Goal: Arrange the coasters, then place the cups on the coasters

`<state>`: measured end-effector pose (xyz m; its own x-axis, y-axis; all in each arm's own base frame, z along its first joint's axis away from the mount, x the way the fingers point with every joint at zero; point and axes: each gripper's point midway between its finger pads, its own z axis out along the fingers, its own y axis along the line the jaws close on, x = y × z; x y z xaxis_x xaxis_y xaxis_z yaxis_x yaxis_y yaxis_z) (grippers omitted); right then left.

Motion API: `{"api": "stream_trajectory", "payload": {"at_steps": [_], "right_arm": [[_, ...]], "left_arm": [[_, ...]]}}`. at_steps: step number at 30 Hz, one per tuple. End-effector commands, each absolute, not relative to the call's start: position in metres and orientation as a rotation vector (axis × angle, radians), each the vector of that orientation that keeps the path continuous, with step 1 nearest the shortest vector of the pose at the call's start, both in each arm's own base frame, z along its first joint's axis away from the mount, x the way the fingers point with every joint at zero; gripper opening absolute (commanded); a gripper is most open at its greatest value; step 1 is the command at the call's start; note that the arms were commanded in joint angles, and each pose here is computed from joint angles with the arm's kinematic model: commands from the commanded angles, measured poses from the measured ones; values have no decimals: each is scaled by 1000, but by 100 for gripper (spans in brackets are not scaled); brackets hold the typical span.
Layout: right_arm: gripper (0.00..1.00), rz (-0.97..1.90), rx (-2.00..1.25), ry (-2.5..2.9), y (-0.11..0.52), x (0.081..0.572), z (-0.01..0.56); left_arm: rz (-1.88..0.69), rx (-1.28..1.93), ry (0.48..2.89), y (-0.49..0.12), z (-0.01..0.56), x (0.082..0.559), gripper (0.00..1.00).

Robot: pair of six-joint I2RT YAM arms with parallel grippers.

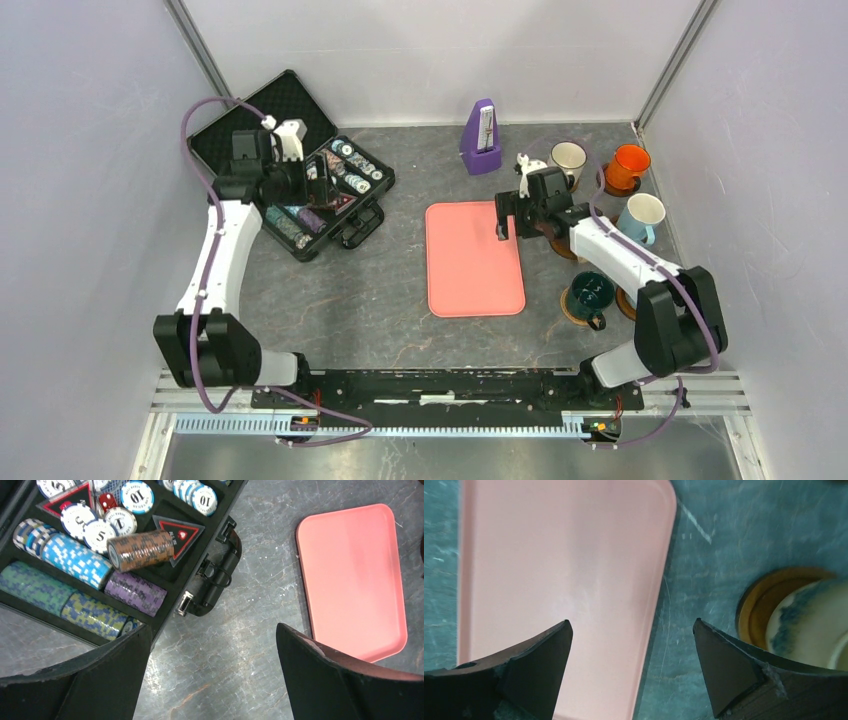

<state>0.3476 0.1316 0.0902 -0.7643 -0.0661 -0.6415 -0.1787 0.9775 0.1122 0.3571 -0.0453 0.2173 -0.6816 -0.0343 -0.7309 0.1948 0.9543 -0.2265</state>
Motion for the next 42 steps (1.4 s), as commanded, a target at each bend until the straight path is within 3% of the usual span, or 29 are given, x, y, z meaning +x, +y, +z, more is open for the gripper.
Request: {"api": "stream_trajectory", "payload": {"at_steps": [1, 10, 18, 24, 42], "right_arm": [[98, 234, -365, 2191, 144, 382, 169], [98, 131, -744, 2058, 119, 385, 218], [98, 175, -622, 2126, 47, 394, 208], [98, 189, -527, 2187, 6, 397, 187], [98, 351, -508, 2221, 19, 399, 174]], "left_arm": [[-306, 234, 2344, -38, 238, 365, 100], [-306, 327, 2429, -42, 246, 390, 100], [-84, 434, 2493, -75, 224, 408, 100], [-133, 451, 2516, -99, 212, 400, 100], [-145, 408, 2513, -102, 199, 405, 100]]}}
